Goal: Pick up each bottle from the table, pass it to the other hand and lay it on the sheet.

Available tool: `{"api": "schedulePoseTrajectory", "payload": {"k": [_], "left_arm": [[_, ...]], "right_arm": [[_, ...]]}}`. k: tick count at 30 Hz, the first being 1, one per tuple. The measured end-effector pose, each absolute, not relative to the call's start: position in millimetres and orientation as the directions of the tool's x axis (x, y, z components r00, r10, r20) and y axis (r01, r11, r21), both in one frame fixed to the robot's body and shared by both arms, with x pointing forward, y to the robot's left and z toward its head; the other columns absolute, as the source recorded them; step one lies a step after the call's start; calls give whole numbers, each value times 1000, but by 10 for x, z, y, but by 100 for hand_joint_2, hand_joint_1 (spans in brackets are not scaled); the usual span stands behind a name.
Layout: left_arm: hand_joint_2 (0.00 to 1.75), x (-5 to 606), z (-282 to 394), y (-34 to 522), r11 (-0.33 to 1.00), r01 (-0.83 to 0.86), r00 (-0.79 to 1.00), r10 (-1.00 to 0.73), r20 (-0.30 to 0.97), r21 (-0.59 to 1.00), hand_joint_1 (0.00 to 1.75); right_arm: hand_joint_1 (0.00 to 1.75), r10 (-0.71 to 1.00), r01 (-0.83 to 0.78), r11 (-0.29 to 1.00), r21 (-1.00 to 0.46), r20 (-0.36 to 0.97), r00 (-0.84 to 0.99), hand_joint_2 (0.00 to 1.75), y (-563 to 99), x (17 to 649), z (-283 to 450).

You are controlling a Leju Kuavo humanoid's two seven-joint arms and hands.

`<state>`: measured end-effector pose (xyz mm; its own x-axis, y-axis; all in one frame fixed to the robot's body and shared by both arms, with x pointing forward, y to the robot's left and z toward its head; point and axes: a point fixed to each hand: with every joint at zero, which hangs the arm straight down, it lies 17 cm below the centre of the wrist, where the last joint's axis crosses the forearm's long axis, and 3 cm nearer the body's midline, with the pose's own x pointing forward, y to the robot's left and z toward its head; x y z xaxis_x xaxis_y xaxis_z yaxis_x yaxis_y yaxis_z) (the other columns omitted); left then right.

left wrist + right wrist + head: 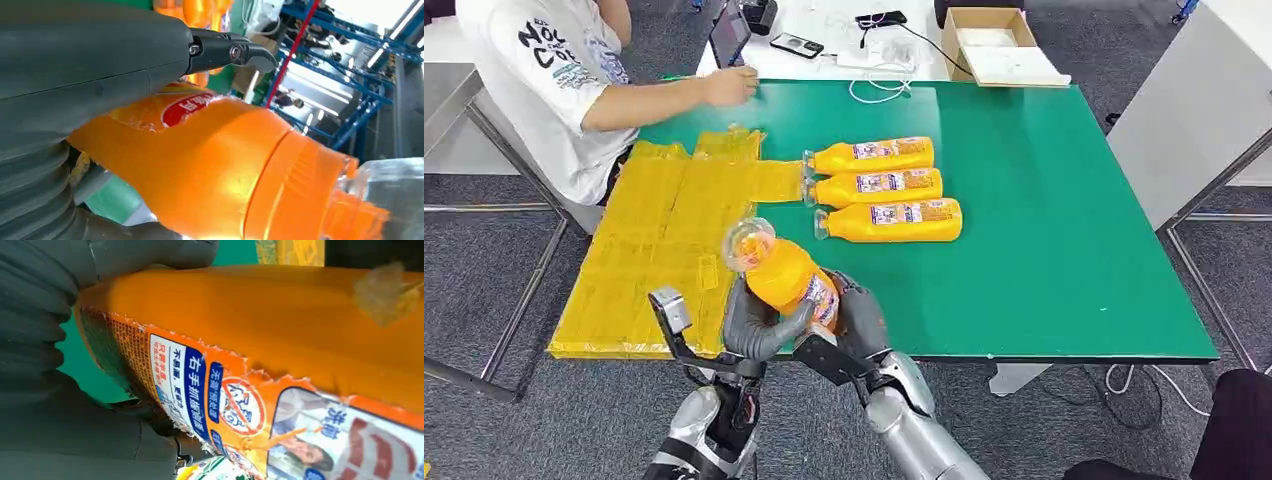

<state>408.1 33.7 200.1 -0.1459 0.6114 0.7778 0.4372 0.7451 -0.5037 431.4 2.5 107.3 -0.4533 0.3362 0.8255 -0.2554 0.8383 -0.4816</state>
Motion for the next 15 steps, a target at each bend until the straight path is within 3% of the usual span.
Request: {"api": "schedulePoseTrajectory", "payload": {"k": [15], "left_arm": [[175,4192,1734,410,852,340,-181,475,861,-399,0]], "right_arm": [[175,349,-324,791,-520,817,-459,175,194,4186,905]]}}
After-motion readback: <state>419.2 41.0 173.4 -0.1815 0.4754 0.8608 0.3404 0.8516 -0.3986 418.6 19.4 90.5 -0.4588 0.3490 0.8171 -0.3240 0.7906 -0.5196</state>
